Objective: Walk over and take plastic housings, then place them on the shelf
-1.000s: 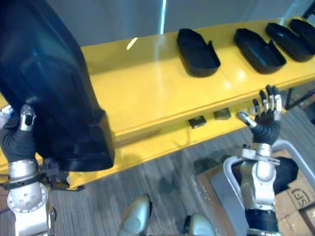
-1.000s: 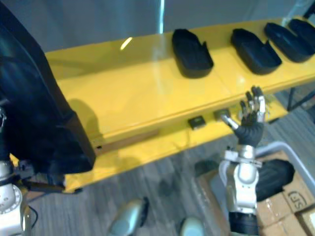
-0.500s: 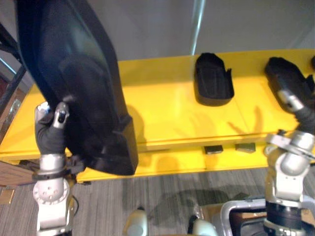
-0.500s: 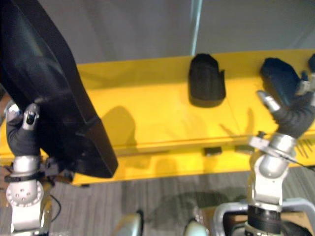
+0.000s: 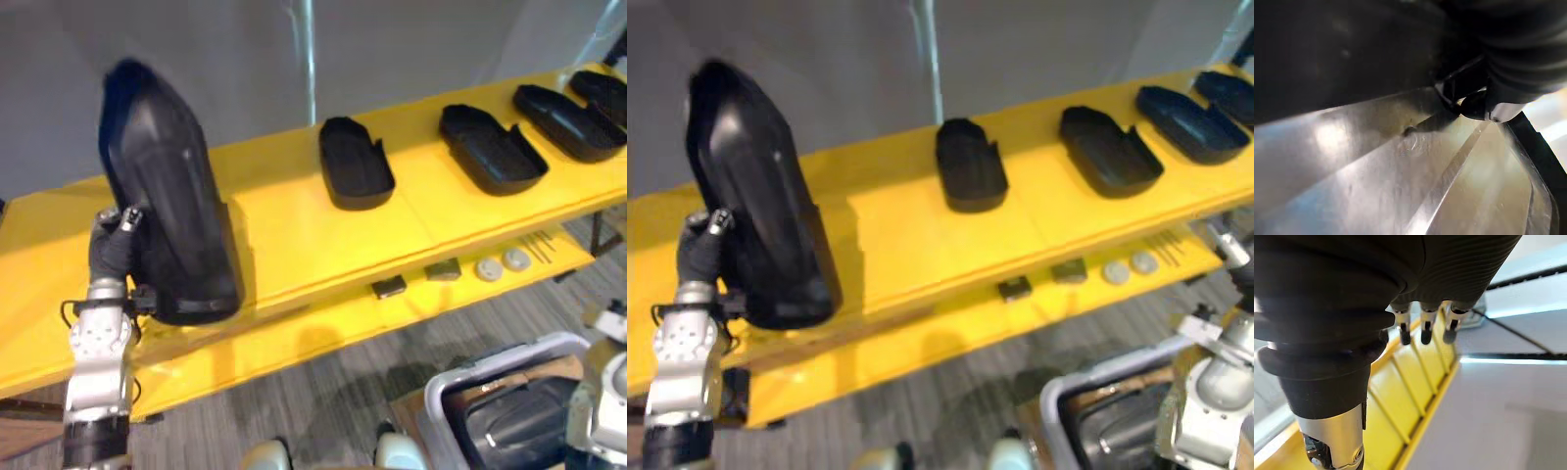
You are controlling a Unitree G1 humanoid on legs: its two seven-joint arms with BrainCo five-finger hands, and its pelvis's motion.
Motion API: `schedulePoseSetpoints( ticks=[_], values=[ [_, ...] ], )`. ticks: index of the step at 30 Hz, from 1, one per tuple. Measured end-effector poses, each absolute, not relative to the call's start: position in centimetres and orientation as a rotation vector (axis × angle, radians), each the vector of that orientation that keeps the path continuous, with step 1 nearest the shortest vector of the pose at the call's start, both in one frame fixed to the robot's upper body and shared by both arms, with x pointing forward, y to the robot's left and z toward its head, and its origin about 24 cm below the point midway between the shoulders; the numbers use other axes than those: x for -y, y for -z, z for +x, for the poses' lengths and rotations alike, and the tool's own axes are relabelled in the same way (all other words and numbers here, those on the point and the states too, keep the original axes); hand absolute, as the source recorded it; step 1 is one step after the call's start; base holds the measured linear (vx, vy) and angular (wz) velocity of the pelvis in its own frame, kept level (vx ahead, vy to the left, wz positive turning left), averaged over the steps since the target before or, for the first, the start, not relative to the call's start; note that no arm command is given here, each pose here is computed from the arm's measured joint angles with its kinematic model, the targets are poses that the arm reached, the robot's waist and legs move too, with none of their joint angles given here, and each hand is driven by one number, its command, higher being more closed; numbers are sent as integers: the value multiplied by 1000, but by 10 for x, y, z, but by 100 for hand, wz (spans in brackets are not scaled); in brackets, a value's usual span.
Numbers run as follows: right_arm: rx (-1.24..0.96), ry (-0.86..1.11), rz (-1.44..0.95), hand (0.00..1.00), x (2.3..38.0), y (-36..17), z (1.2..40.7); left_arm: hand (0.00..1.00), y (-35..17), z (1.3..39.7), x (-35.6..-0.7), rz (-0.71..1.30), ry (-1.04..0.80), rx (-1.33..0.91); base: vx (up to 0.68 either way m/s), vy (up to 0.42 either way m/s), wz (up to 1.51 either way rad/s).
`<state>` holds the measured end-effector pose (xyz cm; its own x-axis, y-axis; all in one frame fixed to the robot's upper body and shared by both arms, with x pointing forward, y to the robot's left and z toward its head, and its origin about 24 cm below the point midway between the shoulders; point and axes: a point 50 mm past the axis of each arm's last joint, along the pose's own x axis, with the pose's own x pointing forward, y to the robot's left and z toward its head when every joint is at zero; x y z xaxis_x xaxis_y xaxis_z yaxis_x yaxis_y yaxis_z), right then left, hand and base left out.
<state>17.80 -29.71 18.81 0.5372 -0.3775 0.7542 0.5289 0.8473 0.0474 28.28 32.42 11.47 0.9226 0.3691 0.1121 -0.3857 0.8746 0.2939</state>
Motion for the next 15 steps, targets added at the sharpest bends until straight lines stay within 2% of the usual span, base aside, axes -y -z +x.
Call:
schedulePoseSetpoints(
  ticks=[2,6,15],
  values=[
    [830,519,-173,0,299,-186,178,100,-110,293,-347,311,-451,-52,-7,28,-33],
    [756,461,-180,0,300,-176,180,100,-123,313,-363,283,-495,-150,24,32,-30],
    [673,317,-185,0,297,-173,190,100,-127,330,-364,184,-485,-285,52,25,-18]
  ],
)
